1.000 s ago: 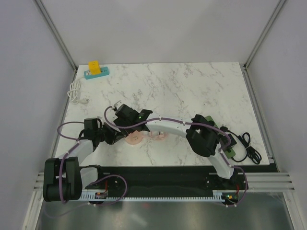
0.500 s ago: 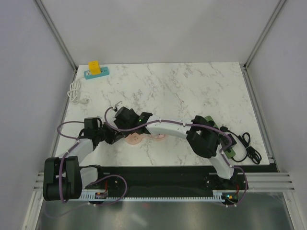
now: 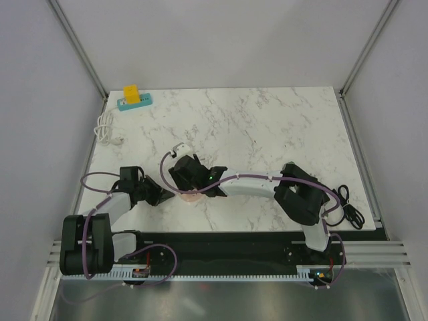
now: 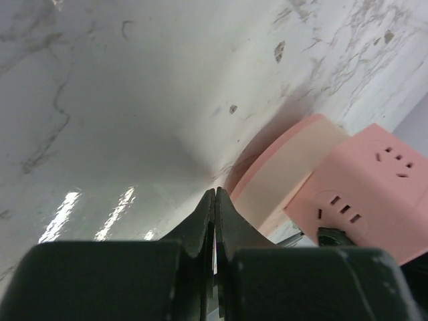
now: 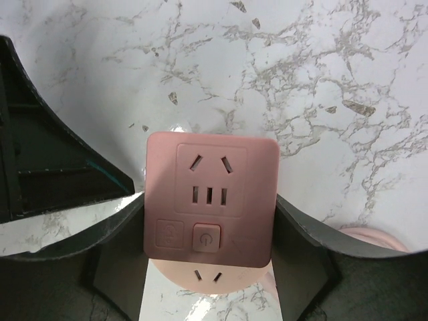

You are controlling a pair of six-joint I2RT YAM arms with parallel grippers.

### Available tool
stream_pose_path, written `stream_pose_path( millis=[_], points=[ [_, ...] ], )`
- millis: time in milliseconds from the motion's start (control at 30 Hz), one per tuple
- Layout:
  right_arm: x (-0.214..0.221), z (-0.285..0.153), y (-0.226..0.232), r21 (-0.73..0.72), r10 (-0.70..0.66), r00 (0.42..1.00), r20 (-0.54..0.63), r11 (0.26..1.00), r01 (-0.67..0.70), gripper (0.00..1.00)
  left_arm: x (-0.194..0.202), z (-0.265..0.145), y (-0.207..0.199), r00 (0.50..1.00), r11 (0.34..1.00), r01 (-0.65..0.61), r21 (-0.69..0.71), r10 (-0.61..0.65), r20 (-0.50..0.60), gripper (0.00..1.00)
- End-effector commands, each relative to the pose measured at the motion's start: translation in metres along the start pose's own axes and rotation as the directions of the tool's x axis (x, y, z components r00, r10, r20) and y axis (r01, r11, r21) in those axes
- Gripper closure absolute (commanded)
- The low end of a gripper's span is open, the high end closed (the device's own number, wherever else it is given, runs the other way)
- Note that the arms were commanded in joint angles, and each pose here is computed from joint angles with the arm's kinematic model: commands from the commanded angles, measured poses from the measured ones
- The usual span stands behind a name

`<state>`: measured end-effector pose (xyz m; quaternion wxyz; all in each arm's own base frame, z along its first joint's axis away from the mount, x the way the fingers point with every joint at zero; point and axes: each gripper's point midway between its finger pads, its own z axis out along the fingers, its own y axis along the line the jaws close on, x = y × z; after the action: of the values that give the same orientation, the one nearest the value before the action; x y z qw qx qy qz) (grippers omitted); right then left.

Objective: Pull the plug off the socket

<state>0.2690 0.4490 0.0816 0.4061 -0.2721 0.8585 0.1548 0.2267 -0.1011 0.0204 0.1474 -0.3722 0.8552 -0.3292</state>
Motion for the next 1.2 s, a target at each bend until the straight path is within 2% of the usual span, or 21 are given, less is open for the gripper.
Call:
stream_pose_path(
  millis=[0,133,167,200,233,267,367,600,800,1033,1167],
  points=[
    [-0.064,-0.024,0.013,-0.038,0.049,0.980,0.195,0.998,-0.042,1.00,0.001,0.000,0.010,0.999,0.998,-0.043,-0.048,0.043,-0.006,0.98],
    [-0.060,-0.029,0.001,-0.005,0.032,0.982,0.188,0.999,-0.031,1.00,0.000,-0.013,-0.021,0.988,0.985,-0.152,0.076,0.153,-0.001,0.98],
    [-0.060,-0.031,-0.001,-0.006,0.035,0.981,0.189,0.999,-0.035,1.00,0.000,-0.017,-0.028,0.985,0.979,-0.173,0.107,0.173,0.009,0.95],
    [-0.060,-0.033,0.001,-0.026,0.038,0.982,0.185,0.999,-0.033,1.00,0.001,-0.021,-0.036,0.980,0.970,-0.201,0.139,0.200,0.018,0.78],
    [-0.063,-0.036,0.002,-0.044,0.053,0.981,0.184,0.998,-0.046,1.00,-0.001,-0.030,-0.047,0.971,0.956,-0.237,0.176,0.230,0.058,0.67],
    [-0.060,-0.035,-0.002,-0.053,0.060,0.984,0.168,0.997,-0.052,1.00,-0.001,-0.033,-0.050,0.968,0.949,-0.251,0.190,0.242,0.072,0.46],
    [-0.063,-0.036,-0.011,-0.080,0.097,0.983,0.156,0.993,-0.085,1.00,0.003,-0.044,-0.061,0.959,0.929,-0.283,0.240,0.266,0.101,0.11],
    [-0.073,-0.044,-0.012,-0.245,0.210,0.973,0.094,0.952,-0.182,1.00,0.018,-0.047,-0.066,0.943,0.887,-0.329,0.324,0.329,0.055,0.10],
    [-0.079,-0.048,-0.009,-0.339,0.276,0.960,0.050,0.909,-0.243,1.00,0.027,-0.049,-0.069,0.933,0.853,-0.348,0.388,0.355,0.058,0.11],
    [-0.081,-0.053,0.007,-0.427,0.324,0.946,0.029,0.859,-0.281,1.00,0.029,-0.043,-0.069,0.940,0.865,-0.327,0.380,0.340,0.034,0.12],
    [-0.080,-0.053,0.007,-0.431,0.331,0.943,0.025,0.855,-0.288,1.00,0.029,-0.037,-0.063,0.944,0.882,-0.314,0.352,0.328,0.019,0.23]
  ],
)
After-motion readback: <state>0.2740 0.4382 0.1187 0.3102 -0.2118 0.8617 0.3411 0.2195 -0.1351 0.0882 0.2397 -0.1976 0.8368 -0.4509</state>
